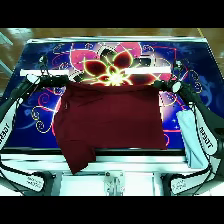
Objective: Fold the shirts.
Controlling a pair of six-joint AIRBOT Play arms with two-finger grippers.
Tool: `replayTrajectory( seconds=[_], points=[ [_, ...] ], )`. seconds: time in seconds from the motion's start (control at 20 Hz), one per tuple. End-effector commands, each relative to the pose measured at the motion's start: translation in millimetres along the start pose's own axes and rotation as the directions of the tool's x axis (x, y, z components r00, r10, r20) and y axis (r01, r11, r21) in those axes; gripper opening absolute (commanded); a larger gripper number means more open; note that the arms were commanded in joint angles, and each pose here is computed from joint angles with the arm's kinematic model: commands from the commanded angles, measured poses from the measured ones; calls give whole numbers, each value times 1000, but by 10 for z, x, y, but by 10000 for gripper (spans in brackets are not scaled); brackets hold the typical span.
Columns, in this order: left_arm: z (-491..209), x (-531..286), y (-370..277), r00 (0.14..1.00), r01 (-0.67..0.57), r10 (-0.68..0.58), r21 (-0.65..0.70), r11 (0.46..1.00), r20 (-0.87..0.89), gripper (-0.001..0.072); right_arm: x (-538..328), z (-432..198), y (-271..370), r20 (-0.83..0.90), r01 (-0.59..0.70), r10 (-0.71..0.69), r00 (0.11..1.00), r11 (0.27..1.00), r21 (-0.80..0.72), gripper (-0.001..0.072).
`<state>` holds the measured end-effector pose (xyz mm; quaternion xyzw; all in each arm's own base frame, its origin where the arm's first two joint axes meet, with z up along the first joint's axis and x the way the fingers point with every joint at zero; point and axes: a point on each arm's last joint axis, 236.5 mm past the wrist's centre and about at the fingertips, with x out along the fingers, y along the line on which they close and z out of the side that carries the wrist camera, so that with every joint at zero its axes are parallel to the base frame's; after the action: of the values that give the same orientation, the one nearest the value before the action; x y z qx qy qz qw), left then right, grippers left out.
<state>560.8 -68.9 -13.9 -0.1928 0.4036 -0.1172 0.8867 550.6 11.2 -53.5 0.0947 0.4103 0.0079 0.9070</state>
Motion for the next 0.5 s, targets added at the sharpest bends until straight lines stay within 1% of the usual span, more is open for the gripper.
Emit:
replayTrajectory(
  seconds=[0.0,0.05,0.1,0.2,0.35,0.45],
  points=[
    [-474,-196,132,969,18,-41,-96,995,-244,35,-225,-417,-204,-211,24,-34,977,999,-49,73],
    [-656,-295,243,944,-15,-39,-159,987,-326,35,-302,-581,-282,-287,27,-34,957,999,-28,73],
    [-854,-398,337,910,-45,-38,-188,981,-412,35,-361,-760,-313,-363,22,-19,932,1000,5,73],
    [-1154,-524,380,844,-54,-68,-210,976,-532,35,-431,-1061,-272,-480,-1,38,876,997,77,73],
    [-1459,-522,288,774,-58,-104,-233,971,-624,35,-422,-1342,-112,-570,-33,109,814,989,143,73],
    [-1584,-499,361,750,-113,-61,-219,969,-658,35,-409,-1472,-96,-609,-22,120,784,986,166,74]
  ],
)
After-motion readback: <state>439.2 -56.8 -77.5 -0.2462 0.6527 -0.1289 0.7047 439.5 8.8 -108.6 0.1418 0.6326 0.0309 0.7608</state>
